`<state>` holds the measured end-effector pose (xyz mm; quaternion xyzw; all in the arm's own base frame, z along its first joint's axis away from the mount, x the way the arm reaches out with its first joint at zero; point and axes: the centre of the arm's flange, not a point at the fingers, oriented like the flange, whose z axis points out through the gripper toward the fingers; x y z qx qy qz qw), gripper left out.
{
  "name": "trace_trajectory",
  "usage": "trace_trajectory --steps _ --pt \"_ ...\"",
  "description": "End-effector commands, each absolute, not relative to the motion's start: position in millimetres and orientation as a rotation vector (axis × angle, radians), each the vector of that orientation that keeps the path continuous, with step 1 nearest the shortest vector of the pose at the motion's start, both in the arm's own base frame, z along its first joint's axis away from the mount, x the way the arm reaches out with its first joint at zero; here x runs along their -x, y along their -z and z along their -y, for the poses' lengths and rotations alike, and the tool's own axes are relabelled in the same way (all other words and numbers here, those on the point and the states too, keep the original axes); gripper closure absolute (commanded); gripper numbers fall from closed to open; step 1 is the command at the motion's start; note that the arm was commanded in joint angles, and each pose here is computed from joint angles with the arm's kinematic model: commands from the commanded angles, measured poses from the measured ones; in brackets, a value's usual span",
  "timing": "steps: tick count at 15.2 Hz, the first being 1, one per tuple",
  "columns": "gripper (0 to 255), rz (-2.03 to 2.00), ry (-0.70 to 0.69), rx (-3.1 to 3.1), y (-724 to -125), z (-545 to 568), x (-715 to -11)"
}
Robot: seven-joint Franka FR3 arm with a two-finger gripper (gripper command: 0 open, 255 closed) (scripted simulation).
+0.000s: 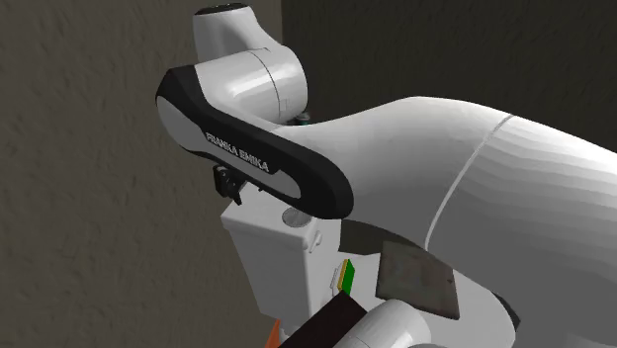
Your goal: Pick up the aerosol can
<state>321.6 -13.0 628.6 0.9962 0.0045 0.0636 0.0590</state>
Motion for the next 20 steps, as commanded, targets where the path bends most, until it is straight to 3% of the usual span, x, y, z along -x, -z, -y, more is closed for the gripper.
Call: trace_trajectory --steps 1,20 --pt "0 -0.014 -0.193 -3.017 -629 13 -322" --pt "0 -0.186 -0.428 -3.08 -653 234 -442"
